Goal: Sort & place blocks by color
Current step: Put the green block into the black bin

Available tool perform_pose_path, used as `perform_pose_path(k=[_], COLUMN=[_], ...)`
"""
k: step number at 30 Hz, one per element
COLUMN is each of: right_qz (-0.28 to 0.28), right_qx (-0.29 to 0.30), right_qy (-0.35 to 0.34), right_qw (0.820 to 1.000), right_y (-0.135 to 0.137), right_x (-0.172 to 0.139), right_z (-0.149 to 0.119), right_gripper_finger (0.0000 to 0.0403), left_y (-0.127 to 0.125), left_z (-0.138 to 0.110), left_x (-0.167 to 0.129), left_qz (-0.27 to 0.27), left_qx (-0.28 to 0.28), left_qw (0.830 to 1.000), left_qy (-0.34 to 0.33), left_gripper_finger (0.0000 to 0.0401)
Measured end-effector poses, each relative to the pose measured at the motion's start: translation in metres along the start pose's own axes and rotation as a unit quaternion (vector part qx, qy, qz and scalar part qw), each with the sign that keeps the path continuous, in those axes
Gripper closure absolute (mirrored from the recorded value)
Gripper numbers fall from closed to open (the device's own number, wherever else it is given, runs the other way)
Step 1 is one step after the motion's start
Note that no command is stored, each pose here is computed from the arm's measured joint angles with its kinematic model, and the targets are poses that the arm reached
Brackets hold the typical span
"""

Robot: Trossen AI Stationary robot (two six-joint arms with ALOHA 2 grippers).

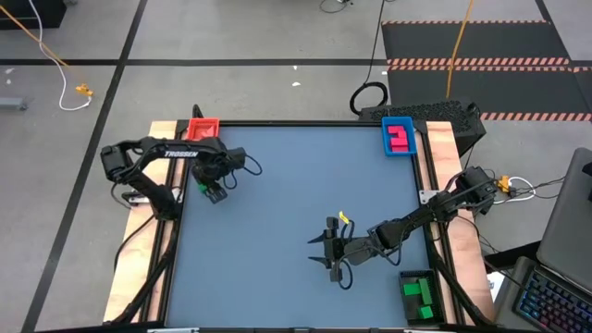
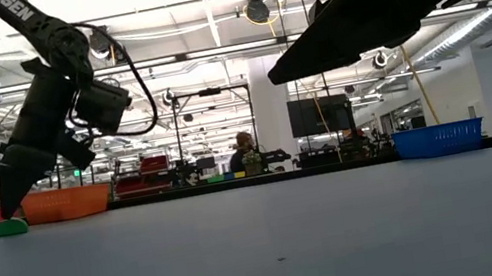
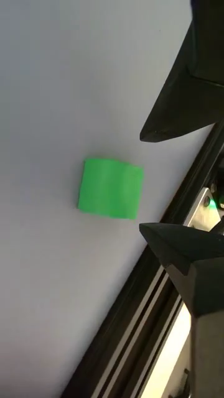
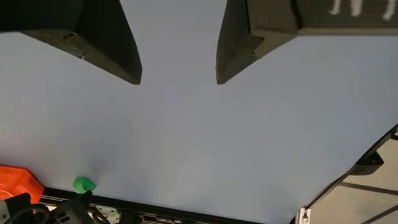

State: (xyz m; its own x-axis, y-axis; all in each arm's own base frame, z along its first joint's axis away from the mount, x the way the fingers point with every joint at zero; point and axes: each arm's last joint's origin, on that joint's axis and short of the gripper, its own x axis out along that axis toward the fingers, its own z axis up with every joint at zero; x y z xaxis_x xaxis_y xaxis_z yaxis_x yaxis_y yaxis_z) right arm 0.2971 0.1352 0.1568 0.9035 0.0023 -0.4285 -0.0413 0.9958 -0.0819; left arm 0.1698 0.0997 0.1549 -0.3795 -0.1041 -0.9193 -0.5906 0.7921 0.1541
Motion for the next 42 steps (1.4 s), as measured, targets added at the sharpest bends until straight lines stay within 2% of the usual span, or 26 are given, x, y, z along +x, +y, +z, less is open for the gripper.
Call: perform_pose_path(k=[8,13,18,24,30,34,42], right_qz=[0.002,0.002,0.002,0.002,0.002,0.002,0.001], right_qx=[-0.001,-0.001,-0.001,-0.001,-0.001,-0.001,-0.003], right_qy=[0.001,0.001,0.001,0.001,0.001,0.001,0.004], right_qw=[1.0,1.0,1.0,1.0,1.0,1.0,1.0], right_y=[0.001,0.001,0.001,0.001,0.001,0.001,0.001], right_x=[-0.001,-0.001,-0.001,-0.001,-0.001,-0.001,-0.001], right_z=[0.0,0.0,0.0,0.0,0.0,0.0,-0.001], right_gripper_finger=[0.02,0.02,0.02,0.02,0.02,0.02,0.02], left_y=[0.013,0.015,0.014,0.021,0.024,0.021,0.017], left_z=[0.002,0.002,0.002,0.002,0.005,0.013,0.031], left_x=[0.002,0.002,0.002,0.003,0.008,0.017,0.033], left_qz=[-0.035,-0.065,-0.068,-0.058,-0.098,-0.084,-0.081], left_qx=[-0.017,-0.006,-0.002,-0.031,-0.062,-0.045,-0.008], left_qw=[0.999,0.998,0.998,0.998,0.993,0.994,0.995], left_qy=[0.008,0.01,0.009,0.016,0.037,0.058,0.06], left_gripper_finger=[0.0174,0.0174,0.0174,0.0174,0.0174,0.0174,0.0174])
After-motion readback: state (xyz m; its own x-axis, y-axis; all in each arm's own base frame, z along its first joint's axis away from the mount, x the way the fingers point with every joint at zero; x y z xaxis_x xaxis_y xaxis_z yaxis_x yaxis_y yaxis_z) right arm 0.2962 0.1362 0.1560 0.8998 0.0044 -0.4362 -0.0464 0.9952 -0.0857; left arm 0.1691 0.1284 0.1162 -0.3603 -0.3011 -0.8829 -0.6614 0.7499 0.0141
